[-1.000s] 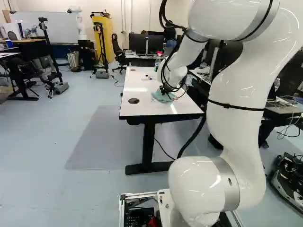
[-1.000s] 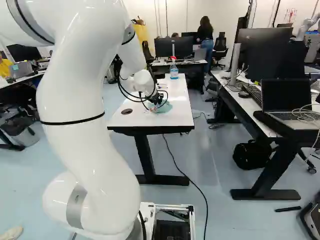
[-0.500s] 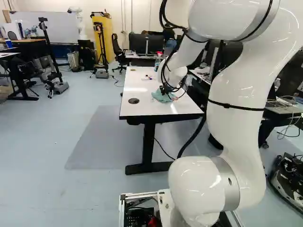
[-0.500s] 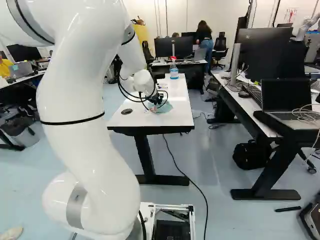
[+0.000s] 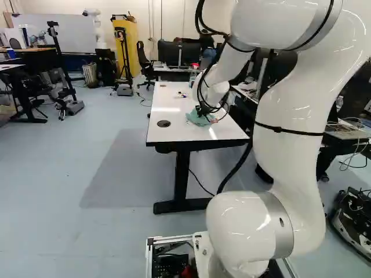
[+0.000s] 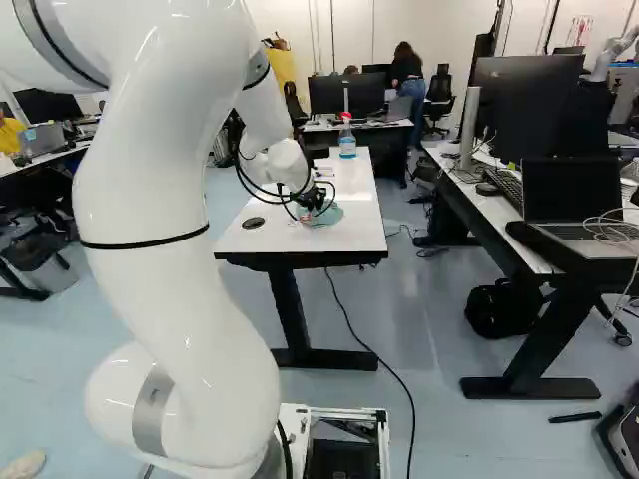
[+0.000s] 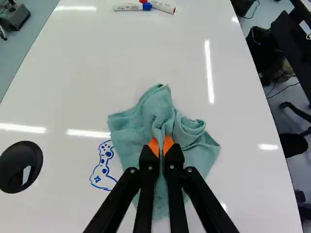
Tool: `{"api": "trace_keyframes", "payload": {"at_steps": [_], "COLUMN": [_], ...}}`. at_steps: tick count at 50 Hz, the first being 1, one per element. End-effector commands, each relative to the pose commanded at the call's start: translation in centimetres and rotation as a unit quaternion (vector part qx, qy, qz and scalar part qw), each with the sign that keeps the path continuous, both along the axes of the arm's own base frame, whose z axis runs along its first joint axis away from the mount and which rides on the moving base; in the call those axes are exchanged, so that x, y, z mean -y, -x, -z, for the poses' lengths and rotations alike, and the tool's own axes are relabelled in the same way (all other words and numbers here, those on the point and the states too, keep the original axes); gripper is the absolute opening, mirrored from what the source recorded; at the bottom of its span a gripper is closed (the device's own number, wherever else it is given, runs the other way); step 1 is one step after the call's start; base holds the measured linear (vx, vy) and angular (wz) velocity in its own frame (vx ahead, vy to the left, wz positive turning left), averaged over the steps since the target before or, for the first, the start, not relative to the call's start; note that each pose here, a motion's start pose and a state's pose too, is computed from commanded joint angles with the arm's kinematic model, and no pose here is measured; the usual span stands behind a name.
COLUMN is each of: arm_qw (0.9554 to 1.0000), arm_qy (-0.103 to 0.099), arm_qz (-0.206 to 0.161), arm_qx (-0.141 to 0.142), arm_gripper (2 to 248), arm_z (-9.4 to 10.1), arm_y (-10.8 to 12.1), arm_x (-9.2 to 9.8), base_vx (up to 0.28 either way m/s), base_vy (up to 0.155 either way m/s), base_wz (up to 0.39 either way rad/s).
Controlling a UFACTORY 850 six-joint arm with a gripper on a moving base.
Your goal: Clean the table with the green towel
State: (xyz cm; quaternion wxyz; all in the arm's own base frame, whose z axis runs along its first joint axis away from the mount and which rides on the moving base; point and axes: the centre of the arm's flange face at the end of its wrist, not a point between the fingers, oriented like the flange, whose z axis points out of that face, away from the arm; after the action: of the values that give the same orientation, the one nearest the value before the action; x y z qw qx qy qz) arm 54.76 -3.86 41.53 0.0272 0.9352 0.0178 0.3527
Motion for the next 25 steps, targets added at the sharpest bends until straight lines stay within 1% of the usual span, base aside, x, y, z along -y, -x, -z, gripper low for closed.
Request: {"api": "trace_keyframes", "payload": {"at_steps": [7,20,25], "arm_qw": [1.0000,1.0000,1.0000], "arm_qy": [0.000,0.000,0.000], "arm_qz": [0.000,0.000,0.000], "arm_qx": [-0.006,-0.006,-0.005], "arm_gripper": [30,30,30], "arm_z": [0.07,0.07,0.09], "arm_y": [0.08,0.05,-0.33], "arm_x": [0.01,0.01,-0.04], "base_vx": [0.000,0.000,0.000], "base_vy": [0.000,0.000,0.000], "base_wz": [0.000,0.000,0.000]}}
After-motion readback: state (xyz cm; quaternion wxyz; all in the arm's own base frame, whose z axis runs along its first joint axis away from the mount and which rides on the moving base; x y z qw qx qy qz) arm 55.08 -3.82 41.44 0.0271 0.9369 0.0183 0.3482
